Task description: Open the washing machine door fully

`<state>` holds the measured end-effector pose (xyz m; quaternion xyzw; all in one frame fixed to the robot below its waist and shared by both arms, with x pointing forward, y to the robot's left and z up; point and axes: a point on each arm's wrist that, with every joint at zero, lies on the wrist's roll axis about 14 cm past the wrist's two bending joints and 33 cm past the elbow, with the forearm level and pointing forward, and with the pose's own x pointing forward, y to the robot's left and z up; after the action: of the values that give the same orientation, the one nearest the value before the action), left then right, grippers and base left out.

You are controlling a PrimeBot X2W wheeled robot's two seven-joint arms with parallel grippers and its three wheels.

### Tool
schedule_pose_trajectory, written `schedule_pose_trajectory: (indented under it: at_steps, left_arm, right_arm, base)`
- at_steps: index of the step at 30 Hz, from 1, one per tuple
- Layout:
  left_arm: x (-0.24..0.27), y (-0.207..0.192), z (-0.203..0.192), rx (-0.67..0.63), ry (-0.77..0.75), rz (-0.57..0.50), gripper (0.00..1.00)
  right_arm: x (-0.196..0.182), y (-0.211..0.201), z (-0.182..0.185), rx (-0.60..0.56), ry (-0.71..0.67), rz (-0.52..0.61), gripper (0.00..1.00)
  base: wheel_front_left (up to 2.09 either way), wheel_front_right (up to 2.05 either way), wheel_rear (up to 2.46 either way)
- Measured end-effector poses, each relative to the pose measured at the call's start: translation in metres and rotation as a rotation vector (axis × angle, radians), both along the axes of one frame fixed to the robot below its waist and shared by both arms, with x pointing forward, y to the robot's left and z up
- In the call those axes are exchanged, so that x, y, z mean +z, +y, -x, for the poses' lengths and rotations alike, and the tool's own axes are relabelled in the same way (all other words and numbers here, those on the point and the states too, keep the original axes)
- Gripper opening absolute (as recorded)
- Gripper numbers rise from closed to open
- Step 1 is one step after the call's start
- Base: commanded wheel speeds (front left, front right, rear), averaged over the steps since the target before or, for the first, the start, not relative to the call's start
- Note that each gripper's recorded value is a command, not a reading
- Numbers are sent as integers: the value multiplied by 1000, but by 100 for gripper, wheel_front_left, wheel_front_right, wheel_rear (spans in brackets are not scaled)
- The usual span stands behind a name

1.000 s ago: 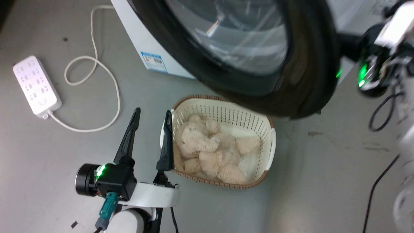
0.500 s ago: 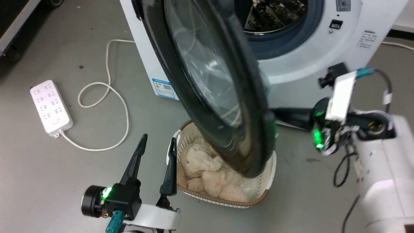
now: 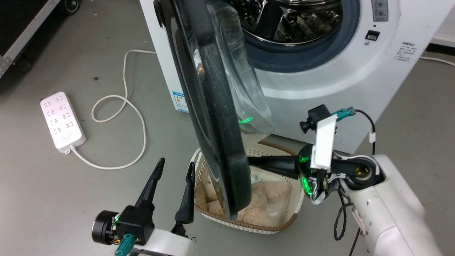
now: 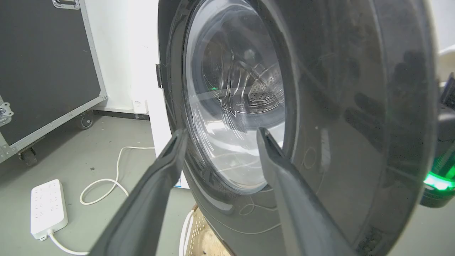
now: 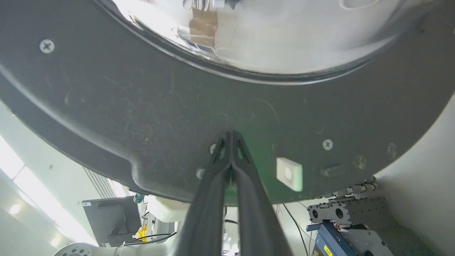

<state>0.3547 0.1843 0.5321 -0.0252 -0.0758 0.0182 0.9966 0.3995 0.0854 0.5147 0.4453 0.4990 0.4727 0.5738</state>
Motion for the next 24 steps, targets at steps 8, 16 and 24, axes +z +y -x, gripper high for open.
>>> schedule_pose_trajectory:
  at_steps: [8, 16, 24]
  left_arm:
    - [-1, -1, 3, -15, -2, 36, 100]
    - [4, -2, 2, -60, -21, 73, 100]
    - [7, -3, 0, -89, -32, 106, 100]
  right_arm:
    - [13, -21, -17, -175, -130, 40, 100]
    - [64, -136, -52, -673, -649, 209, 100]
    - [83, -235, -14, -981, -1155, 489, 100]
  base:
    - [0, 0, 0]
    - [0, 0, 0]
    - [0, 0, 0]
